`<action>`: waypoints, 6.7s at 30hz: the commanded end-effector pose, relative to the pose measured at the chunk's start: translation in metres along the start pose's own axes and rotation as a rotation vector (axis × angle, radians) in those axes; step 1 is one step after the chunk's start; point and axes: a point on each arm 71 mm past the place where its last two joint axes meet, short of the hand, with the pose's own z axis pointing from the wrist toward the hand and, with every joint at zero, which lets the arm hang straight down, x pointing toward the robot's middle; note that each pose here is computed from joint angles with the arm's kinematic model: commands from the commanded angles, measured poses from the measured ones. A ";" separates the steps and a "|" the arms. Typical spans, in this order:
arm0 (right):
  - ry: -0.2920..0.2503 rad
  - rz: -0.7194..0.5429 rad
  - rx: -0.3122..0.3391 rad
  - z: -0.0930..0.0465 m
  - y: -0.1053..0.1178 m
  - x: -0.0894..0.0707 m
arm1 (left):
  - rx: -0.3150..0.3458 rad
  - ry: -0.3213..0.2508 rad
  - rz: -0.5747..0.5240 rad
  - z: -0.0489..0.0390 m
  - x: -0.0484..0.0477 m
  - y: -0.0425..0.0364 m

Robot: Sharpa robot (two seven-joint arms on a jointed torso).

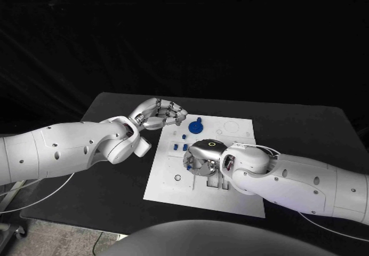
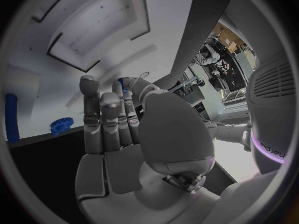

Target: Assemble the parts on the task board

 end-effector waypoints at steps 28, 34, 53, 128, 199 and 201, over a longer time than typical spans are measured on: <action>-0.145 0.044 0.115 -0.057 -0.038 -0.062 | -0.017 -0.008 -0.018 0.0003 -0.0008 0.0019; -0.183 0.082 0.227 -0.098 -0.068 -0.096 | -0.016 -0.012 -0.024 -0.0009 0.0013 0.0003; -0.053 0.028 0.365 -0.121 -0.110 -0.071 | -0.024 -0.005 -0.033 0.0014 0.0060 0.0007; -0.290 0.172 0.237 -0.081 -0.096 -0.044 | -0.063 0.038 -0.054 0.0050 0.0126 0.0083; -0.083 -0.055 -0.137 -0.002 0.039 0.013 | -0.086 -0.008 -0.074 0.0036 0.0071 0.0133; -0.081 -0.059 -0.135 -0.003 0.038 0.013 | -0.087 -0.007 -0.074 0.0037 0.0072 0.0134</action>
